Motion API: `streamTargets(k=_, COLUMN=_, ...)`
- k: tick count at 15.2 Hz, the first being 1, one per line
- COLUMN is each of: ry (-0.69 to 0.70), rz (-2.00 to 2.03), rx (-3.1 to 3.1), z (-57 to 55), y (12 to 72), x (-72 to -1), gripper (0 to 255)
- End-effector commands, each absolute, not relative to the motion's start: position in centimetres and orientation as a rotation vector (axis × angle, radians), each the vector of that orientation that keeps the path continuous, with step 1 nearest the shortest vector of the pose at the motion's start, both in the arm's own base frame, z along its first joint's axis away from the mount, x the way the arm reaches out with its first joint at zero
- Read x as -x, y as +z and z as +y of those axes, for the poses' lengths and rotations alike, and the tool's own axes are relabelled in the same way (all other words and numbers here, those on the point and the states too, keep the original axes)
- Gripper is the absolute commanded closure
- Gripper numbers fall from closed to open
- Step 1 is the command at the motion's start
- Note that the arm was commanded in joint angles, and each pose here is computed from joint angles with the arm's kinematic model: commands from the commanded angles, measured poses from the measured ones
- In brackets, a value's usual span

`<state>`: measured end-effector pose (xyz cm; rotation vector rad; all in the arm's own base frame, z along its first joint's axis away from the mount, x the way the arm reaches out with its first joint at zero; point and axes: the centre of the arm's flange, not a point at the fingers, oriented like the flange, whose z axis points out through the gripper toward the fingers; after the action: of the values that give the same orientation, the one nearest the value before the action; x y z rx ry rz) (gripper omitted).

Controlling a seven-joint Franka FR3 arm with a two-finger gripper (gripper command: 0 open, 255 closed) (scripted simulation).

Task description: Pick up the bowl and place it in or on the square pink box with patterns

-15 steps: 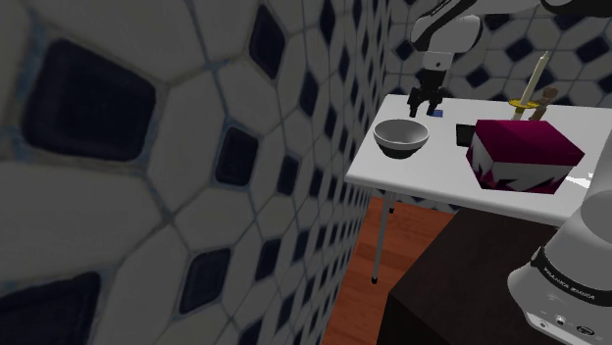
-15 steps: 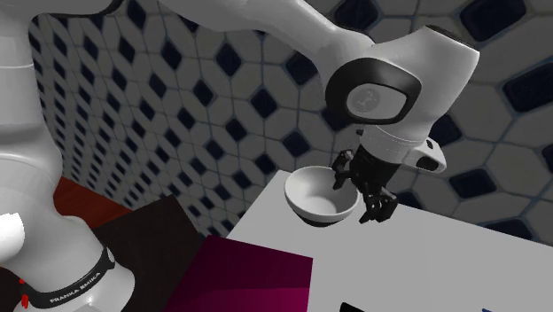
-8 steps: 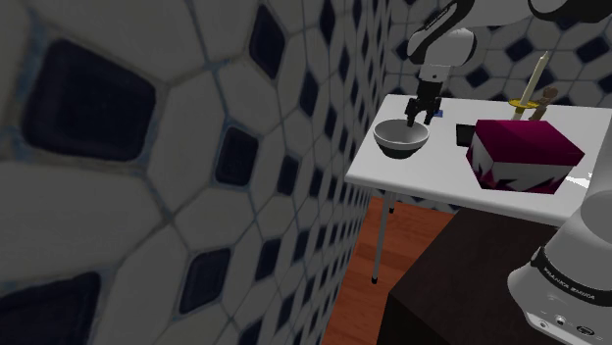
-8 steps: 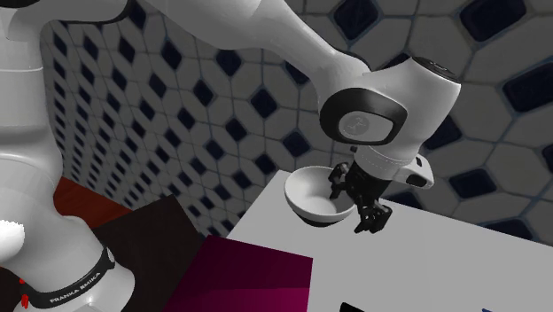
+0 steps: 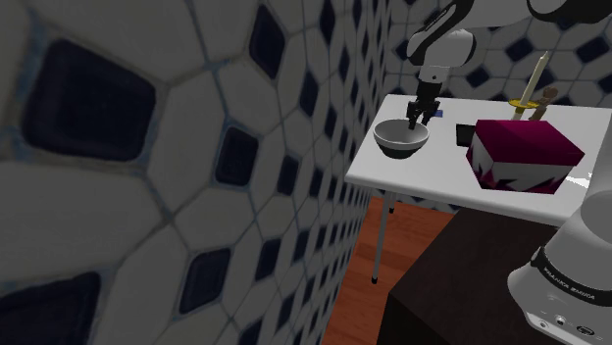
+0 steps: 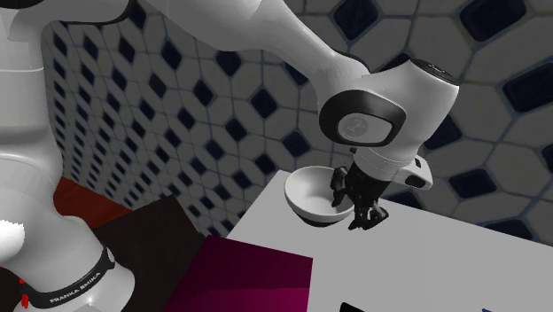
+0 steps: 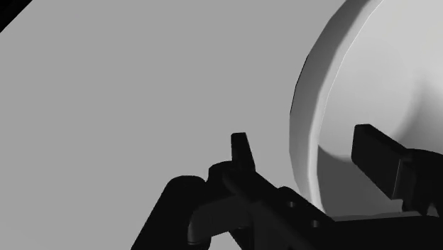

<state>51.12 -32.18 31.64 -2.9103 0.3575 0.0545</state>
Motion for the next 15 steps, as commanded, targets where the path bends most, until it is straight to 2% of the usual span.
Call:
streamTargets(k=1, ry=0.054, rz=0.357, rx=2.91, z=-32.2, y=31.6, x=-51.1, gripper=255)
streamTargets(k=9, ry=0.054, rz=0.357, rx=2.91, z=-32.2, y=31.6, x=-51.1, gripper=255)
streamTargets(k=15, ry=0.054, rz=0.357, rx=2.91, z=-32.2, y=34.8, x=-51.1, gripper=255)
